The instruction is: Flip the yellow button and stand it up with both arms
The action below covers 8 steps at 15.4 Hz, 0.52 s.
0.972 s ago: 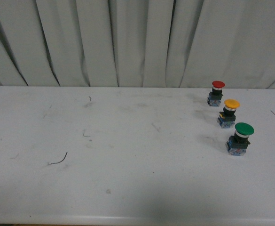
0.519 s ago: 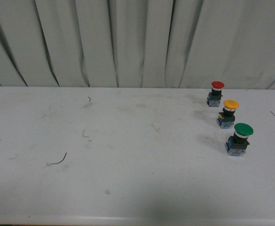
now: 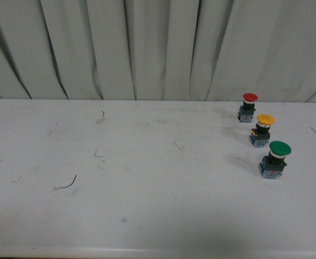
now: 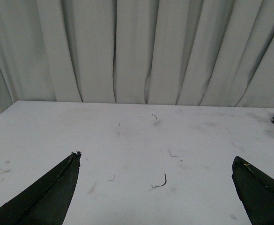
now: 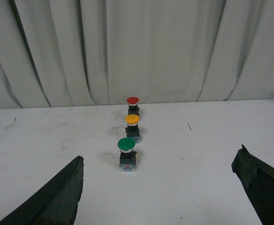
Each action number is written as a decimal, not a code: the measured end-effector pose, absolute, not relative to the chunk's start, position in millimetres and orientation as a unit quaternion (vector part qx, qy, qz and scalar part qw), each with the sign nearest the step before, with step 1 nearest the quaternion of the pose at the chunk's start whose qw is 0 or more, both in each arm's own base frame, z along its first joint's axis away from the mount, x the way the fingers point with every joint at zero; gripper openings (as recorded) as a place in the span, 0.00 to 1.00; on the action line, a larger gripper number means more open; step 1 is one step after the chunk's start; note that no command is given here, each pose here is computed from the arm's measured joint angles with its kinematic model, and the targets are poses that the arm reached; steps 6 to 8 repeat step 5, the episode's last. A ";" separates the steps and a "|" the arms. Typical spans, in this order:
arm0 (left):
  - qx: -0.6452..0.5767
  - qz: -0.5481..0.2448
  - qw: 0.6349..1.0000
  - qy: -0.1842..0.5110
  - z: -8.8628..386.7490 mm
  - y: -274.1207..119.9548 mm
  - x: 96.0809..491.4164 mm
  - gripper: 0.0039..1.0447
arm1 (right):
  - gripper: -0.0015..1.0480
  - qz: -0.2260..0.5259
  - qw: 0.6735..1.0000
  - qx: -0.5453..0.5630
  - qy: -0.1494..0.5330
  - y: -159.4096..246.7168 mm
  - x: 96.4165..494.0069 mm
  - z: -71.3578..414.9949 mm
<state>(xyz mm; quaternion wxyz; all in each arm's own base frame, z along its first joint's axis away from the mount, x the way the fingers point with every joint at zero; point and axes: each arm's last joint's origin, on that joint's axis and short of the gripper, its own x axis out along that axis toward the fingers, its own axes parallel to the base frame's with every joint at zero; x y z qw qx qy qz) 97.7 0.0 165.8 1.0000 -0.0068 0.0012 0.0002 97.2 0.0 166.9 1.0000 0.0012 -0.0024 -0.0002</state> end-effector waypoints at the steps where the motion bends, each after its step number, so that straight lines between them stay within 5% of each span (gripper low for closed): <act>1: -0.007 0.000 1.000 0.001 165.8 0.0 97.7 0.94 | 0.94 0.000 1.000 0.001 -0.002 0.0 97.2 166.9; 8: -0.007 0.000 1.000 0.001 165.8 0.0 97.7 0.94 | 0.94 0.000 1.000 0.001 -0.002 0.0 97.2 166.9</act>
